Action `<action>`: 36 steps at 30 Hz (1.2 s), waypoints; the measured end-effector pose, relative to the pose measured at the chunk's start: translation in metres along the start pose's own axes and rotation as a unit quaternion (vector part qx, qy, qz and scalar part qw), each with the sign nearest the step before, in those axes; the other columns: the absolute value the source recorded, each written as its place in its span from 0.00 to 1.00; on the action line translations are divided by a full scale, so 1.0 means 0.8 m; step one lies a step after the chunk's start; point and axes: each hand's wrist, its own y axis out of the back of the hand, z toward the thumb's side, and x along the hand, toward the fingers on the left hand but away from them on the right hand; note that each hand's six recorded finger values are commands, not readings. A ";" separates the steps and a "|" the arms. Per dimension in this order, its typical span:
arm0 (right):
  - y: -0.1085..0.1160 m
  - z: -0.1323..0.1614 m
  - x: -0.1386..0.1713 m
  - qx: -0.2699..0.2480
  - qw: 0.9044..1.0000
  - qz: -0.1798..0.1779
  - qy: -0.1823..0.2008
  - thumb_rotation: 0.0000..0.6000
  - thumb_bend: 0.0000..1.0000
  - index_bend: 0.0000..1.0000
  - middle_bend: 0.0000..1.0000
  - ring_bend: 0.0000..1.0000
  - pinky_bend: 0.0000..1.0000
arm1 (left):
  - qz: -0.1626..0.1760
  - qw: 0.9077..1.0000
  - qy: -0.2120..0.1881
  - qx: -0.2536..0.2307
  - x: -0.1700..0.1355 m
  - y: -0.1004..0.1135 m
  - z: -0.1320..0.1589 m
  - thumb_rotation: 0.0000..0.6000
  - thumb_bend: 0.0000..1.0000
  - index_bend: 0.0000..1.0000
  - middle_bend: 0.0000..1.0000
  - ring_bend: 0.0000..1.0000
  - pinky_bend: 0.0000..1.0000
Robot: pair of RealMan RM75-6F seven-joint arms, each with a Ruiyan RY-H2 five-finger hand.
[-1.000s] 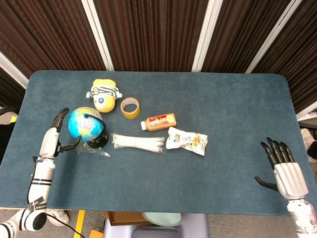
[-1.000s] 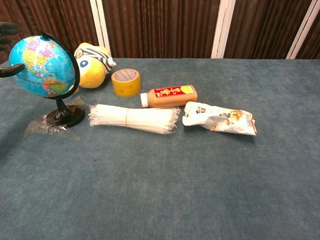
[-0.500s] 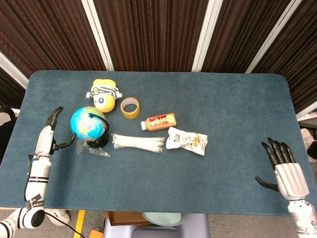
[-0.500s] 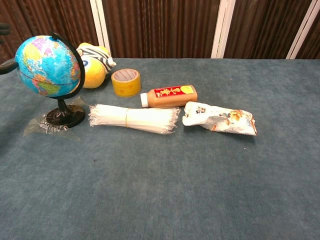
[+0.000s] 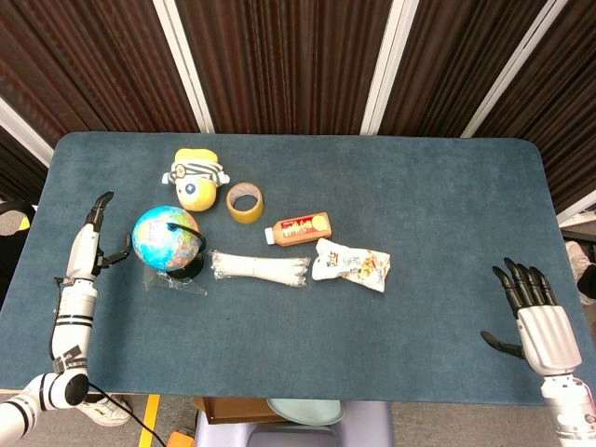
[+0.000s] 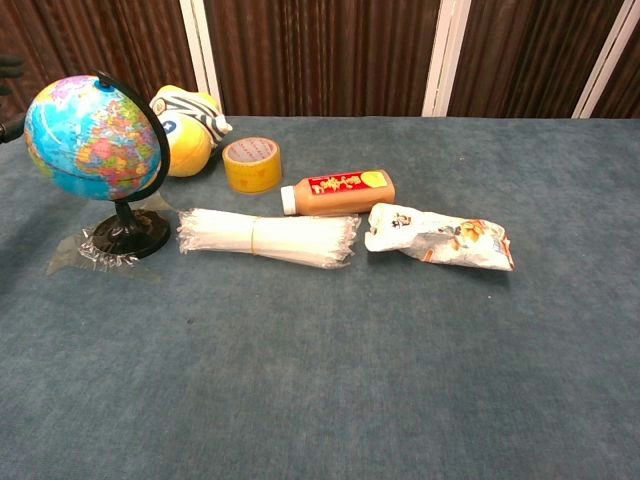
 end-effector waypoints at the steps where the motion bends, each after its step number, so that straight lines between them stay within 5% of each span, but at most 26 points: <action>1: 0.000 0.000 0.000 0.000 1.000 0.000 0.000 1.00 0.15 0.00 0.00 0.00 0.00 | 0.000 1.000 0.002 -0.001 0.002 0.000 -0.002 1.00 0.34 0.00 0.00 0.00 0.00; 6: -0.001 0.001 0.000 0.002 1.000 0.002 0.001 1.00 0.15 0.00 0.00 0.00 0.00 | 0.005 1.000 0.005 -0.005 0.011 0.001 -0.004 1.00 0.35 0.00 0.00 0.00 0.00; 17: 0.000 0.003 0.003 -0.002 1.000 0.004 0.007 1.00 0.15 0.00 0.00 0.00 0.00 | 0.070 0.994 0.000 -0.081 0.027 0.038 -0.011 1.00 0.36 0.00 0.00 0.00 0.00; 28: -0.001 0.006 0.004 -0.005 1.000 0.007 0.011 1.00 0.15 0.00 0.00 0.00 0.00 | -0.022 0.987 -0.061 -0.149 -0.035 0.025 0.038 1.00 0.34 0.00 0.00 0.00 0.00; 36: 0.001 0.009 0.006 -0.014 1.000 0.008 0.018 1.00 0.15 0.00 0.00 0.00 0.00 | -0.066 0.984 -0.104 -0.129 -0.089 0.011 0.060 1.00 0.33 0.00 0.00 0.00 0.00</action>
